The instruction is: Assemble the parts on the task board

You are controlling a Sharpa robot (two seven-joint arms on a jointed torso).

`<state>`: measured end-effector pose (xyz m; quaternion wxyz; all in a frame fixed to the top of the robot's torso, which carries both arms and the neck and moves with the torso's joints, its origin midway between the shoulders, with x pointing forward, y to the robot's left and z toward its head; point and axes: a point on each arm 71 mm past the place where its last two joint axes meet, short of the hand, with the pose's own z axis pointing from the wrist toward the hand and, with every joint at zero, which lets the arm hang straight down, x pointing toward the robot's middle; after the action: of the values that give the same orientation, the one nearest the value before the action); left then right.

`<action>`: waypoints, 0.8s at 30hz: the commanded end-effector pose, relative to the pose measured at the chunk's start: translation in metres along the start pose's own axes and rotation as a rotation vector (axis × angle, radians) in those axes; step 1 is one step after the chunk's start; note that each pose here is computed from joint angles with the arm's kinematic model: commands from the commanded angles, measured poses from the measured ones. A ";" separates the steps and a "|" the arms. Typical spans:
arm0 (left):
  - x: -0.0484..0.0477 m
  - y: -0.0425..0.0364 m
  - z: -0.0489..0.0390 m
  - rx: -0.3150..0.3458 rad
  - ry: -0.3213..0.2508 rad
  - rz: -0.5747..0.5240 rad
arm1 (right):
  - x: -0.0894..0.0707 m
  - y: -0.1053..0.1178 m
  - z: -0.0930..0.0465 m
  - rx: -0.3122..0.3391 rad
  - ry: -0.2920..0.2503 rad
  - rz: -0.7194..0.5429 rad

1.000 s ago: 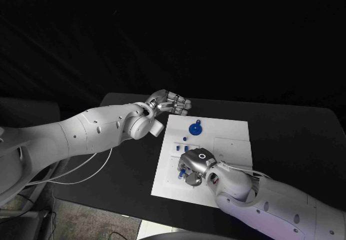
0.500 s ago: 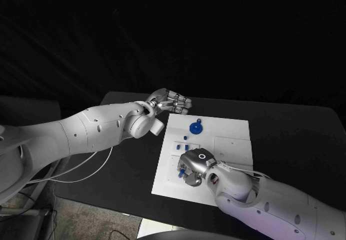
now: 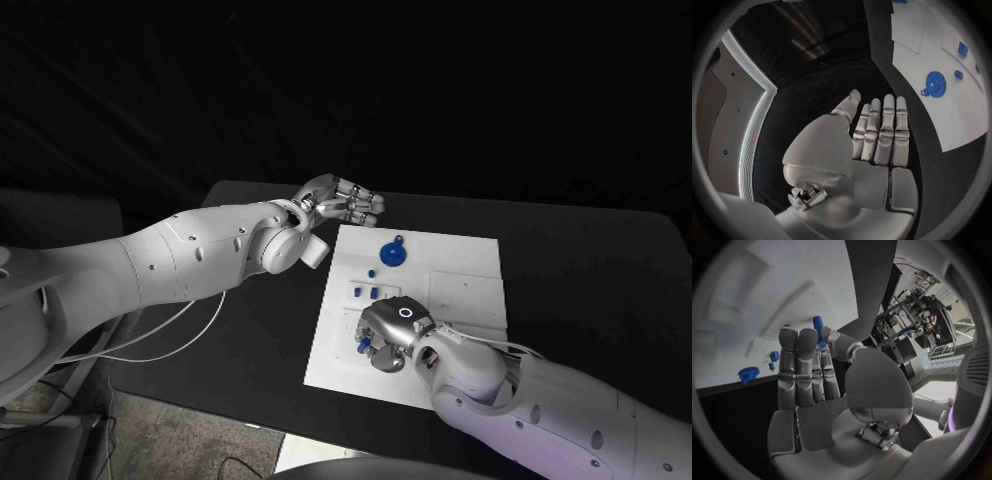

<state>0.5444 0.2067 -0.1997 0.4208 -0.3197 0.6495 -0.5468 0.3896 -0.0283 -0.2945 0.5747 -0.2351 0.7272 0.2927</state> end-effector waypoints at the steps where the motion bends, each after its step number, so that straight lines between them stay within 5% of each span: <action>1: 0.0020 -0.0014 0.0005 0.010 0.014 -0.011 | 0.002 0.000 0.000 0.002 0.009 -0.007; 24: 0.0026 -0.0013 0.0006 0.008 0.018 -0.012 | 0.018 0.004 0.005 0.006 0.079 -0.045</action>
<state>0.5443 0.2064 -0.1999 0.4195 -0.3194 0.6501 -0.5472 0.3895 -0.0200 -0.3028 0.5703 -0.2478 0.7301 0.2834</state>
